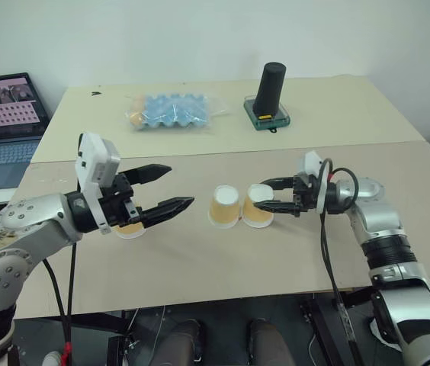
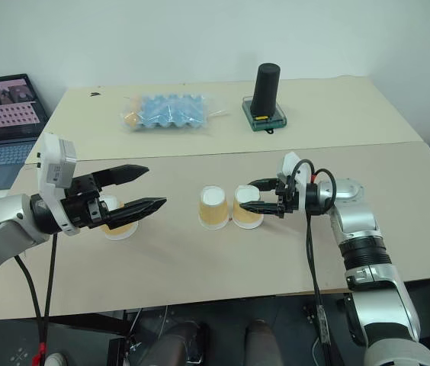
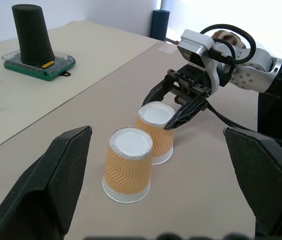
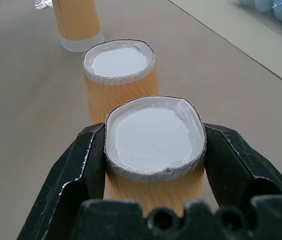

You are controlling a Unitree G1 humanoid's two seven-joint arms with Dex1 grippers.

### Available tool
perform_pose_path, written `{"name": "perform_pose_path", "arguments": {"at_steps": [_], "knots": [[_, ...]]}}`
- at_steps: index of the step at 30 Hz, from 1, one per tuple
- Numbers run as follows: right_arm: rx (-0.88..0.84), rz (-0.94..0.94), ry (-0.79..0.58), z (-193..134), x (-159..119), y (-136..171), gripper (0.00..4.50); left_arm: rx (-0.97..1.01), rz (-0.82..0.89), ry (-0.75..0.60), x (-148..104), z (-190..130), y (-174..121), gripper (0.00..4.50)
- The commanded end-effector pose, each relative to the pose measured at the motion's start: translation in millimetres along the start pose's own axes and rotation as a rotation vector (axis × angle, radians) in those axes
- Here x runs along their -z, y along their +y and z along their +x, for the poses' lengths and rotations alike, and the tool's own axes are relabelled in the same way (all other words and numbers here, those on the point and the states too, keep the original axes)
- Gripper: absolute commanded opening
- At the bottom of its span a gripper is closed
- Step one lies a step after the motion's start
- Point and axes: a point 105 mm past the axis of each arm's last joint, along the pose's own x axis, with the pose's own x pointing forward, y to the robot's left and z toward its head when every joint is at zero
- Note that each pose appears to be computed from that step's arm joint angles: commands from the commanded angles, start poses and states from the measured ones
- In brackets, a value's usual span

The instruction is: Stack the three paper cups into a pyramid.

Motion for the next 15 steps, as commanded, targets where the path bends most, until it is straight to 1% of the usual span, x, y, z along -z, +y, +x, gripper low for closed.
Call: {"name": "perform_pose_path", "arguments": {"at_steps": [1, 2, 3, 8, 15], "knots": [[0.030, -0.018, -0.001, -4, -4, -7, 4.13, 0.002, 0.052, -0.018, -11, -3, -4, 4.50], [0.034, -0.021, -0.001, -3, -4, -8, 4.36, 0.003, 0.052, -0.019, -11, -3, -4, 4.50], [0.037, -0.025, 0.000, -3, -4, -8, 4.45, 0.003, 0.052, -0.019, -11, -3, -4, 4.50], [0.040, -0.027, 0.016, -5, -1, -7, 4.45, 0.006, 0.052, -0.020, -11, -3, -4, 4.50], [0.068, -0.023, 0.036, -28, -3, -8, 4.45, 0.012, 0.048, -0.022, -11, -1, -4, 4.50]]}}
